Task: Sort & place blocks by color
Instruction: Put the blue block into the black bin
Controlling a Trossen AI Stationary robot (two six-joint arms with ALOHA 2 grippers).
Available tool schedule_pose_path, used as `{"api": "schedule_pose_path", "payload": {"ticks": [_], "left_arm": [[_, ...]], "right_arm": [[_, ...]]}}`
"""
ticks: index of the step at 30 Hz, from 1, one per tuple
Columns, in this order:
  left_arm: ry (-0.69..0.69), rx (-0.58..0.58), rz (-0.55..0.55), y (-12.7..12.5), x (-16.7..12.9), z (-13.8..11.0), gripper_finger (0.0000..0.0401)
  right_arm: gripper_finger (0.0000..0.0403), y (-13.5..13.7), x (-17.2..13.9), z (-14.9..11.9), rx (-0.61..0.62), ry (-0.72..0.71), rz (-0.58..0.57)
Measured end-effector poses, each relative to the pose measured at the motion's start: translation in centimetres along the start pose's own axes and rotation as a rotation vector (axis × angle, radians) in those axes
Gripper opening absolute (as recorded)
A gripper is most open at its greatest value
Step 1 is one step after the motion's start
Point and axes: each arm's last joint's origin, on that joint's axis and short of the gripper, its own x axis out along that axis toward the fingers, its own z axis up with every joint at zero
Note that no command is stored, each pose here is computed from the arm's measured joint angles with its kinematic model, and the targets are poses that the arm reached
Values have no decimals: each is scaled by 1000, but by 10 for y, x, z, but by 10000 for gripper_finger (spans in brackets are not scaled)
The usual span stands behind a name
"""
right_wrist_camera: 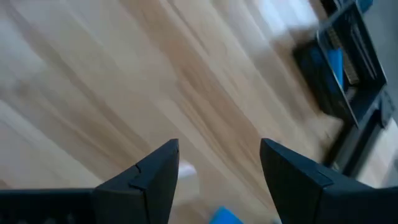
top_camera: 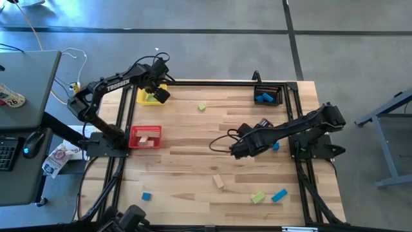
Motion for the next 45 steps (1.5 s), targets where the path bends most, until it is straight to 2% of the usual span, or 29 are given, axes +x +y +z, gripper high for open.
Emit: {"api": "schedule_pose_path", "payload": {"ticks": [9, 17, 23, 31, 35, 40, 45], "left_arm": [[-134, 79, -94, -18, -40, -13, 220], [-258, 209, -239, -51, -79, -35, 220], [-325, 307, -293, -69, -100, -52, 220], [-336, 337, -314, -79, -106, -59, 220], [-336, 336, -317, -81, -107, -60, 220], [-336, 338, -317, -82, -107, -60, 220], [-339, 346, -311, -82, -107, -60, 220]], "right_arm": [[211, -15, 3, -6, -150, 229, -38], [211, -18, 18, -12, -372, 383, 52], [211, -21, 36, -25, -505, 489, 73], [211, -19, 48, -38, -727, 581, 230], [211, -19, 57, -45, -845, 586, 244], [211, -22, 68, -53, -880, 578, 184], [211, -22, 73, -57, -895, 590, 201]]}}
